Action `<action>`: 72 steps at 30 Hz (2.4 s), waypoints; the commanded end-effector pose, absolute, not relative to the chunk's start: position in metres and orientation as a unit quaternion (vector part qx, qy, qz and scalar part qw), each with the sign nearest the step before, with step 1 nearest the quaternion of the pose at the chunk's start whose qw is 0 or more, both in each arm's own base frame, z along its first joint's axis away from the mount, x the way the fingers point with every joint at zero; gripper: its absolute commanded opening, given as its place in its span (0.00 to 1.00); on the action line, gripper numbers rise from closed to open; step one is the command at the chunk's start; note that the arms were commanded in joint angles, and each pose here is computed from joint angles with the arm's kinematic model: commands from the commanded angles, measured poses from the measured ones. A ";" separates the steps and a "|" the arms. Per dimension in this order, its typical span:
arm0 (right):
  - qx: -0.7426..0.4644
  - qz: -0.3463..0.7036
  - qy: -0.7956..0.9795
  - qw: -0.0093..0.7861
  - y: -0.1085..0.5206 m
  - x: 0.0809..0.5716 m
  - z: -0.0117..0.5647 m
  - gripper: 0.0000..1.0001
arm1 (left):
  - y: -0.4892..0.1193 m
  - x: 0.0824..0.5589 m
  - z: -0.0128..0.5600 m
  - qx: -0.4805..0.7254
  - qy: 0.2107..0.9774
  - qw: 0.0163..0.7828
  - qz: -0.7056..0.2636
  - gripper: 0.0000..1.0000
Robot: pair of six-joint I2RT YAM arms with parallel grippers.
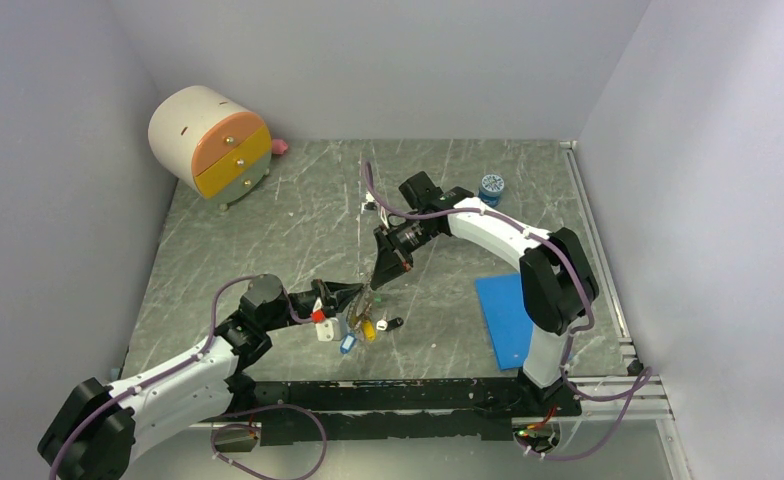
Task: Put the keys on the keyring
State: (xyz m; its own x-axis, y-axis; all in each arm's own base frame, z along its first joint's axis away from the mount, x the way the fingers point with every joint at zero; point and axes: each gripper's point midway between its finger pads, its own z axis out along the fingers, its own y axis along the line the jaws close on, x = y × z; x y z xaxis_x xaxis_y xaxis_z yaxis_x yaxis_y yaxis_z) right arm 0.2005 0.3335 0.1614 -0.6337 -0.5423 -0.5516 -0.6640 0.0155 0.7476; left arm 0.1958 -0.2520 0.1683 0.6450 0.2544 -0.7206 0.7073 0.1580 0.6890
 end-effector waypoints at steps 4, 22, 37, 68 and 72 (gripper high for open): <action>-0.424 0.514 0.743 0.063 0.329 0.213 0.146 0.00 | -0.256 0.194 0.198 0.612 0.339 0.696 -0.163 0.03; -0.441 0.459 0.762 0.118 0.326 0.225 0.144 0.00 | -0.258 0.196 0.200 0.594 0.360 0.695 -0.184 0.03; -0.476 0.523 0.683 0.181 0.329 0.207 0.201 0.00 | -0.254 0.194 0.195 0.590 0.367 0.696 -0.182 0.03; -0.476 0.515 0.702 0.124 0.342 0.203 0.177 0.00 | -0.255 0.188 0.197 0.602 0.343 0.699 -0.178 0.02; -0.473 0.521 0.700 0.128 0.341 0.203 0.185 0.00 | -0.255 0.187 0.197 0.603 0.342 0.698 -0.178 0.03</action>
State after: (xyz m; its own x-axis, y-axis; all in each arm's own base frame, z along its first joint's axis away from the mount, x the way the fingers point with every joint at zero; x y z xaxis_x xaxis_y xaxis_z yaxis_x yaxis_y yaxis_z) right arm 0.1902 0.3363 0.1686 -0.5465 -0.5678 -0.6156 -0.7614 0.0307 0.6476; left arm 0.1928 -0.2501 0.1692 0.6317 0.2322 -0.7396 0.7139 0.1975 0.6718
